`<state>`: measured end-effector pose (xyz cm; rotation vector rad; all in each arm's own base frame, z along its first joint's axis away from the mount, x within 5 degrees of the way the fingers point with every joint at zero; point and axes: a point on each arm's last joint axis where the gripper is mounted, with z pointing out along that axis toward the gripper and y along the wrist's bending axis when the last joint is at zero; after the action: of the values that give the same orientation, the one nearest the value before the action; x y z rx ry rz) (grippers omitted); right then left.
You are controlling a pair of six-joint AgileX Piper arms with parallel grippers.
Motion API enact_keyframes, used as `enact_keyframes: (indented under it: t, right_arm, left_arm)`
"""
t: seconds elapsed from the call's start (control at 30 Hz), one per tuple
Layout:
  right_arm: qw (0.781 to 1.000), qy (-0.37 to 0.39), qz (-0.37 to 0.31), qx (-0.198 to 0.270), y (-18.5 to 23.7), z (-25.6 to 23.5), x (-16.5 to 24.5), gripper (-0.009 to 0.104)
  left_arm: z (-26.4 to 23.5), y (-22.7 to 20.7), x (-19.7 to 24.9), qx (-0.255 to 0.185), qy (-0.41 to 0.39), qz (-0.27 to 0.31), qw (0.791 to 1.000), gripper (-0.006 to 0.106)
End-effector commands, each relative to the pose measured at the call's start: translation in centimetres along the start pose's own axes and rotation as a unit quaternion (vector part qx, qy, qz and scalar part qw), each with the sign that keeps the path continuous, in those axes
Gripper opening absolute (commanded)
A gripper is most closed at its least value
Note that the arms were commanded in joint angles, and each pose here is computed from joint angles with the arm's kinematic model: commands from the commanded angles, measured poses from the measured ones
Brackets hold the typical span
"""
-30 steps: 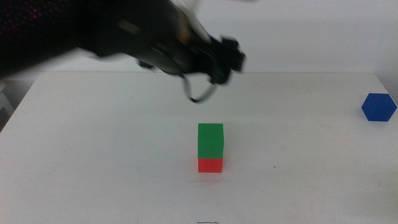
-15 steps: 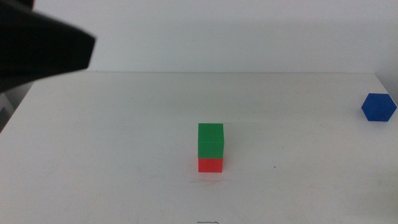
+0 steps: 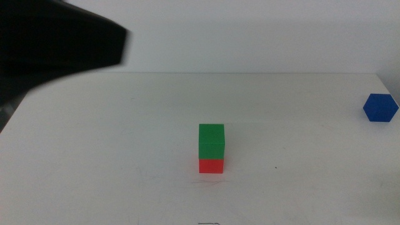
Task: Stack red cubes first, then green, then blue cubes in a specific spot.
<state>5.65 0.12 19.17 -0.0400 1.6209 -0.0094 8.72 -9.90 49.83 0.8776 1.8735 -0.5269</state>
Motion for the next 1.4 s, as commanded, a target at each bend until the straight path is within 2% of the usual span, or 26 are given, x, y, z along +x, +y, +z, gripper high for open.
enact_keyframes:
  t: [0.0, 0.1, 0.43, 0.83, 1.03, 1.2, 1.37]
  right_arm:
    - [0.998, -0.059, -0.009, 0.003, -0.1, -0.3, -1.6, 0.094]
    - [0.998, -0.059, -0.009, 0.003, -0.1, -0.3, -1.6, 0.094]
    - [0.998, -0.059, -0.009, 0.003, -0.1, -0.3, -1.6, 0.094]
    - [0.998, -0.059, -0.009, 0.003, -0.1, -0.3, -1.6, 0.094]
    - [0.998, -0.059, -0.009, 0.003, -0.1, -0.3, -1.6, 0.094]
    - [0.998, -0.059, -0.009, 0.003, -0.1, -0.3, -1.6, 0.094]
    - [0.998, -0.059, -0.009, 0.003, -0.1, -0.3, -1.6, 0.094]
  left_arm:
    - [0.6, -0.6, -1.4, 0.032, -0.04, -0.012, 0.999, 0.091]
    - [1.4, -1.0, -1.5, 0.059, -0.034, -0.016, 0.998, 0.091]
    - [1.4, -1.7, -1.6, 0.097, -0.034, -0.038, 0.994, 0.091]
    - [2.4, -1.4, -1.6, 0.079, -0.02, -0.025, 0.996, 0.091]
    - [2.5, -0.7, -1.7, 0.044, -0.019, -0.004, 0.999, 0.091]
    - [2.7, -1.0, -1.8, 0.058, -0.019, -0.013, 0.998, 0.091]
    - [5.1, -1.1, -2.2, 0.067, -0.007, -0.023, 0.997, 0.091]
